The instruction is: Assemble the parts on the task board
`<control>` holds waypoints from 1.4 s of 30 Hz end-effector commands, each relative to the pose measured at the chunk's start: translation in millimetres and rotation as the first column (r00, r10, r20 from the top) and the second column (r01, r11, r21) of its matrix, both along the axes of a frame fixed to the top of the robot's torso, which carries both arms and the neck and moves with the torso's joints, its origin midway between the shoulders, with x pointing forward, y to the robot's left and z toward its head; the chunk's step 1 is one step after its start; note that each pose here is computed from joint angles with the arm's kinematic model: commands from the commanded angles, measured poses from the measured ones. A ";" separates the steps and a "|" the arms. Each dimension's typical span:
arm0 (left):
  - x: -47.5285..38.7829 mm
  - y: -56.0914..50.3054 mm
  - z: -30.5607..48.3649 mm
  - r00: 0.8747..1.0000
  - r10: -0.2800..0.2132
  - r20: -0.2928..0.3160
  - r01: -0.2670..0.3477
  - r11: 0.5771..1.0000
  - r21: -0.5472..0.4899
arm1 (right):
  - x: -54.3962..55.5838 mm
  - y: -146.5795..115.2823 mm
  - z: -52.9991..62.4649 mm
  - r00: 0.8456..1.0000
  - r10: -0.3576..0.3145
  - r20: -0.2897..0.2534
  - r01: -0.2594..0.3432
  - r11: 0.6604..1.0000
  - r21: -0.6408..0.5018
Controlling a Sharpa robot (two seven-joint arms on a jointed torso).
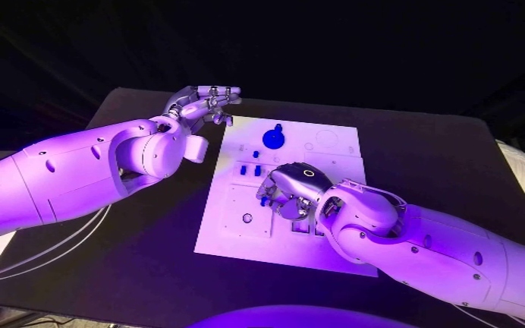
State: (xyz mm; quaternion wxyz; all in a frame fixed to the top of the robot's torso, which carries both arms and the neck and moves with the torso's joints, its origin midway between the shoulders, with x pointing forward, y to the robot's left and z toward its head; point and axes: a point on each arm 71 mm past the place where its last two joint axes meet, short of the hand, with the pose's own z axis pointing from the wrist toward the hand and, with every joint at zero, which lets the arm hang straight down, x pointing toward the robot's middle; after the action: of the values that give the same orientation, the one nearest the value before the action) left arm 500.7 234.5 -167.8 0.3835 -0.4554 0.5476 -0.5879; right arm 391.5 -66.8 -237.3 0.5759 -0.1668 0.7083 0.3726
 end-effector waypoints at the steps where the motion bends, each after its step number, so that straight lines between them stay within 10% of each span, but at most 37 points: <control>1: -0.7 -3.1 0.9 1.000 -0.025 0.004 0.025 1.000 -0.007 | -1.3 1.5 -2.7 1.000 0.012 0.002 -0.012 0.999 -0.047; 29: -0.9 -3.4 -0.4 0.999 -0.040 -0.013 0.040 0.999 -0.007 | -4.2 -8.9 11.4 0.994 -0.065 0.090 0.059 0.996 0.064; 42: -2.0 -1.2 -0.5 0.999 -0.046 -0.017 0.046 0.999 -0.002 | 14.4 -74.3 37.9 0.977 -0.211 0.039 0.211 0.977 -0.015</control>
State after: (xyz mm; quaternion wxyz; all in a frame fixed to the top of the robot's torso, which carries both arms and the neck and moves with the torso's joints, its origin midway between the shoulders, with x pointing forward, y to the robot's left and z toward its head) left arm 499.7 236.0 -169.1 0.3726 -0.4562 0.5566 -0.5859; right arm 405.5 -138.8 -195.5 0.6462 -0.1195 0.6872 0.3096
